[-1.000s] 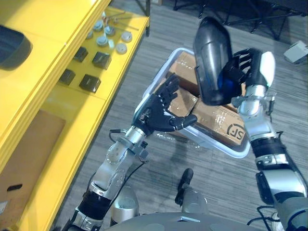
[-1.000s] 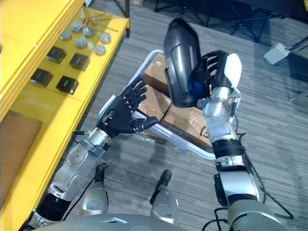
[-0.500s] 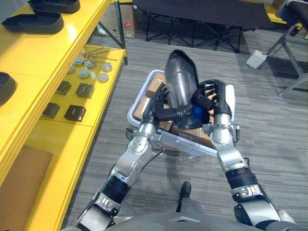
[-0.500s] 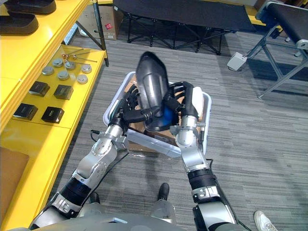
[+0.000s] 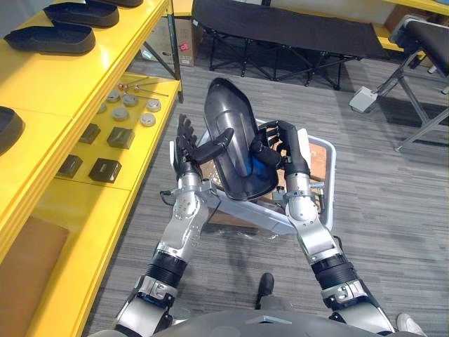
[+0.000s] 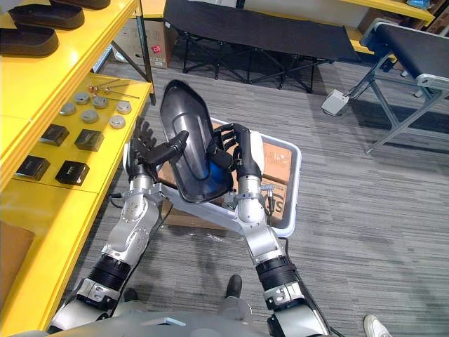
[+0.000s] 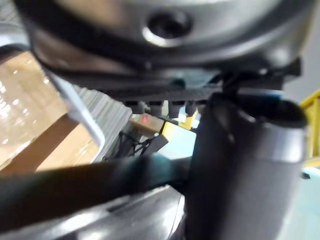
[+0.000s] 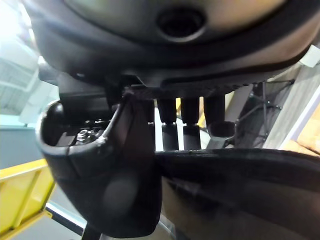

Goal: Walk over and take three plastic housings, then place them on the shelf

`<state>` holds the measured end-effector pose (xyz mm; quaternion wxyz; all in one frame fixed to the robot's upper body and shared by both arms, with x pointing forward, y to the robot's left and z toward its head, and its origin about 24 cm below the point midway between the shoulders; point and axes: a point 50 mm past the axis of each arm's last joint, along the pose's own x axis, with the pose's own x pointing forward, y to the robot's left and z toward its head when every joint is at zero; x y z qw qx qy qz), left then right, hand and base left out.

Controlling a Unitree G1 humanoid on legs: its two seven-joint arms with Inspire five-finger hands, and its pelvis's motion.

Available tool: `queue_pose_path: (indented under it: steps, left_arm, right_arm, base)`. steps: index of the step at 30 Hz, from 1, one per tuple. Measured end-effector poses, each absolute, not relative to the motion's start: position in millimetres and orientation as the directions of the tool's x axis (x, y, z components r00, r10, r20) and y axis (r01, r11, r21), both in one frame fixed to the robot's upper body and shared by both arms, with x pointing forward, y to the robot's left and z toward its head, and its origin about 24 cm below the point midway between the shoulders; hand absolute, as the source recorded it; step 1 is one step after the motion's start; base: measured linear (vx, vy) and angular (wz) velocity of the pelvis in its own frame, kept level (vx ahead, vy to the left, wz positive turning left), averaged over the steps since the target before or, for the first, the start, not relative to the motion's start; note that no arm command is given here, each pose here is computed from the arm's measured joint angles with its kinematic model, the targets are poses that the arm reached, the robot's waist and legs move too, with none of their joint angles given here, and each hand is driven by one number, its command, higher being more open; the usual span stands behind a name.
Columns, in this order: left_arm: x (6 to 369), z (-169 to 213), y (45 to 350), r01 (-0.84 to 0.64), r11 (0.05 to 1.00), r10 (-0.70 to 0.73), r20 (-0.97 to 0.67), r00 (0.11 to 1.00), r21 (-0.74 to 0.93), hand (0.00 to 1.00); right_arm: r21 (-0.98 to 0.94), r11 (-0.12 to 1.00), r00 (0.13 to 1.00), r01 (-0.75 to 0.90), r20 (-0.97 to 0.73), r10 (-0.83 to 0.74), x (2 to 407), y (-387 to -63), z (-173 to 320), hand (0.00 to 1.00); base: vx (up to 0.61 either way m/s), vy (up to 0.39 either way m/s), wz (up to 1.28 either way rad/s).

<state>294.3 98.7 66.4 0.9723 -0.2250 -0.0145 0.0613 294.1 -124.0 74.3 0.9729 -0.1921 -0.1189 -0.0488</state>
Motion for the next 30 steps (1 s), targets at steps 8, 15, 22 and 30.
queue_pose_path:
  steps: [8,15,22,30]
  left_arm:
    - [290,35,72,0.084,0.716,-0.257,-0.15,0.955,-0.693,0.0]
    - [285,15,70,0.13,0.734,-0.381,-0.246,0.891,-0.666,0.0]
    - [289,17,78,0.219,0.76,-0.437,-0.232,0.869,-0.612,0.0]
    - [290,23,76,0.249,0.749,-0.44,-0.179,0.88,-0.614,0.0]
  right_arm:
    - [-0.398,0.909,0.965,0.121,0.26,-0.015,290,-129,71,0.0]
    - [-0.461,0.882,0.96,0.103,0.278,0.034,285,-132,68,0.0]
    - [-0.453,0.884,0.954,0.111,0.297,0.033,280,-135,66,0.0]
    - [-0.439,0.89,0.934,0.121,0.355,0.048,276,-136,73,1.0]
  base:
    - [0.0,0.0,0.0]
    - [0.0,0.0,0.0]
    - [0.0,0.0,0.0]
    - [0.0,0.0,0.0]
